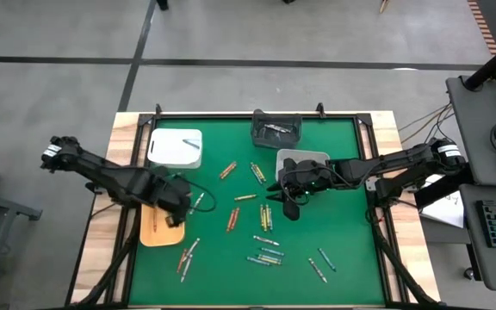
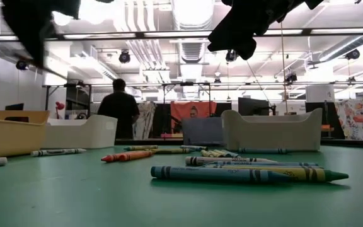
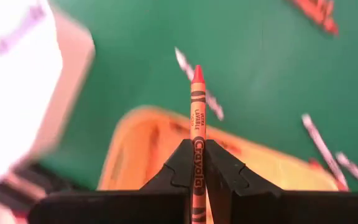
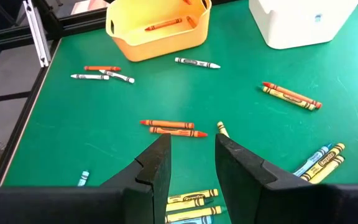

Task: Sort crayons
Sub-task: Put the orange crayon into the orange bin

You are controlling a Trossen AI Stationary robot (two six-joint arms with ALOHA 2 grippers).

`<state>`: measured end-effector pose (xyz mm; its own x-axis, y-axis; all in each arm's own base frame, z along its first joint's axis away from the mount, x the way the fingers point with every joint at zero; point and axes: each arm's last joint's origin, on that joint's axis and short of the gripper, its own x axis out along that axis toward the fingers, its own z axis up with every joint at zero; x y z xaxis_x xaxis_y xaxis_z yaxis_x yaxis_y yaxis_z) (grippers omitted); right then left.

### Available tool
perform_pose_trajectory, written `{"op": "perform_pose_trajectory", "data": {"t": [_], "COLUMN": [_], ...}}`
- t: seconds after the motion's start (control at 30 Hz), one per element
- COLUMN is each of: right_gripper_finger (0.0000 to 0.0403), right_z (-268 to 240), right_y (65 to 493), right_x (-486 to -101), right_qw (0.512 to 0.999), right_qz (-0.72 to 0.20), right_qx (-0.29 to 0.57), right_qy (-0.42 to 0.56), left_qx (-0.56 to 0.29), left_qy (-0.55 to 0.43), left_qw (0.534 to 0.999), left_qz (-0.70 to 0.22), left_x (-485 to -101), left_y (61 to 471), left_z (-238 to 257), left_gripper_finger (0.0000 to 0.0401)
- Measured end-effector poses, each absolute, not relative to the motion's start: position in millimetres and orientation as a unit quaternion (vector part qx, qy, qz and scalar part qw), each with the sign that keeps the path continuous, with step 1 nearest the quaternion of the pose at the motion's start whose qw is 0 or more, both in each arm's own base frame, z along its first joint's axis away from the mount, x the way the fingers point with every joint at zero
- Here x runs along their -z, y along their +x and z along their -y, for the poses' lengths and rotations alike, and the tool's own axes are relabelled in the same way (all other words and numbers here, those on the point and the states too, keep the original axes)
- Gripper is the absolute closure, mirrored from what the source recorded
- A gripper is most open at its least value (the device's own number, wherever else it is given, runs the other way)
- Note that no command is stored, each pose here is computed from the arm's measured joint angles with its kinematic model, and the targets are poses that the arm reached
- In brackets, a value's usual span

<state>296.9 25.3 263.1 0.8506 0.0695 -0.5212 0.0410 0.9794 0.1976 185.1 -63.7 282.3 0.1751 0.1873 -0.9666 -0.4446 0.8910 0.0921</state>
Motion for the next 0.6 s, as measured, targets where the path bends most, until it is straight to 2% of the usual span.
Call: {"op": "perform_pose_trajectory", "data": {"t": [0.23, 0.6], "right_gripper_finger": [0.0291, 0.0291], "right_z": [-25, -25], "right_y": [297, 297], "right_x": [-263, -262], "right_qw": [0.957, 0.956], "right_qz": [-0.273, -0.274], "right_qx": [-0.008, -0.008], "right_qy": [0.101, 0.100], "left_qx": [-0.213, -0.263], "left_qy": [-0.165, -0.163], "left_qw": [0.700, 0.640], "left_qz": [-0.662, -0.703], "left_x": [-262, -222], "left_y": [164, 146], "left_z": [80, 78], "left_gripper_finger": [0.0401, 0.0401]}}
